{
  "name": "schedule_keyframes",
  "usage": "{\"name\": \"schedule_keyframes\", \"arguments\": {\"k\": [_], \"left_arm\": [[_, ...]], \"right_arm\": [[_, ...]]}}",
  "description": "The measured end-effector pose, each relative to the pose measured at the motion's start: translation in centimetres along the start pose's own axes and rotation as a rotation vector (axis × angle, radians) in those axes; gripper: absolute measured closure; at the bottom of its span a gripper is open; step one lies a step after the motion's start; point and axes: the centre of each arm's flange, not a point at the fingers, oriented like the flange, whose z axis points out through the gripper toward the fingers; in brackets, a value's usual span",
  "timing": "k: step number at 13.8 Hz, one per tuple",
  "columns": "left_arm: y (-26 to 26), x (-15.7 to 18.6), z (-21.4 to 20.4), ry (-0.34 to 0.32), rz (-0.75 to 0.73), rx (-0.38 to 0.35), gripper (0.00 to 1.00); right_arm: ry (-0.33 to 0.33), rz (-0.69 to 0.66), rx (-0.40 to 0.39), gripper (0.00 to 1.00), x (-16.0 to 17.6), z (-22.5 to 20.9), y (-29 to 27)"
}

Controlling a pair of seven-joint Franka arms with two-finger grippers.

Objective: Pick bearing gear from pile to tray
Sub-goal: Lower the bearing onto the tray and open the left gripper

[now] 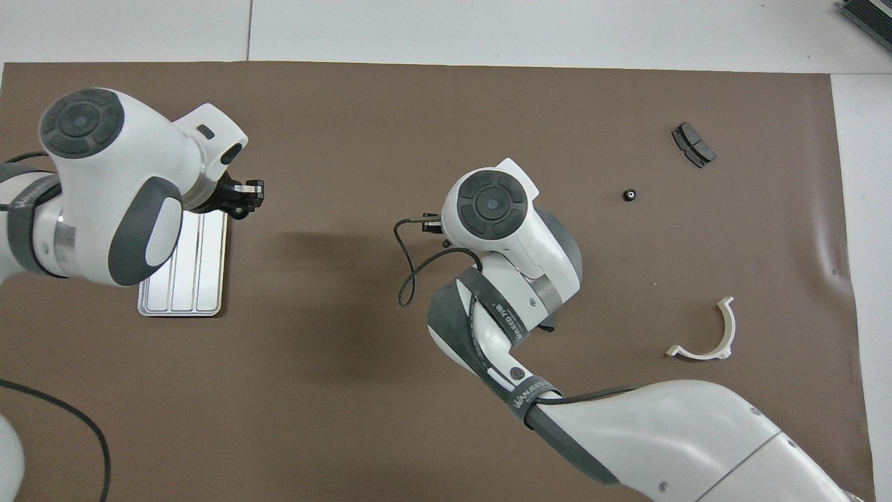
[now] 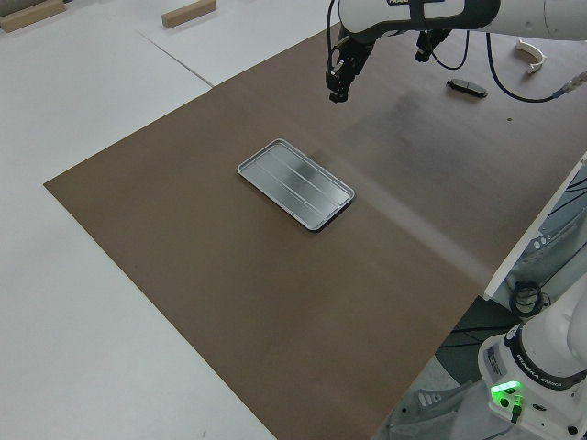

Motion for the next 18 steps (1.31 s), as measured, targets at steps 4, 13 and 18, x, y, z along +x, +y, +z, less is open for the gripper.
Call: {"name": "schedule_keyframes", "arguments": {"k": [4,13,18], "left_arm": [[-8.7,-0.5,2.5,-0.054,0.081,-0.031,0.64],[-11.2,-2.8,7.3,-0.063,0.116,-0.039,0.32],[-10.2,-2.0,5.9,-0.021,0.118,-0.041,0.2]], "right_arm": [[-0.027,0.013,-0.006,0.65,-0.2,2.8,-3.3],[-0.067,-0.011,-0.035,0.58,-2.1,4.7,-4.1],[-0.008,0.042,-0.015,0.01,0.9,0.9,-1.6]]}}
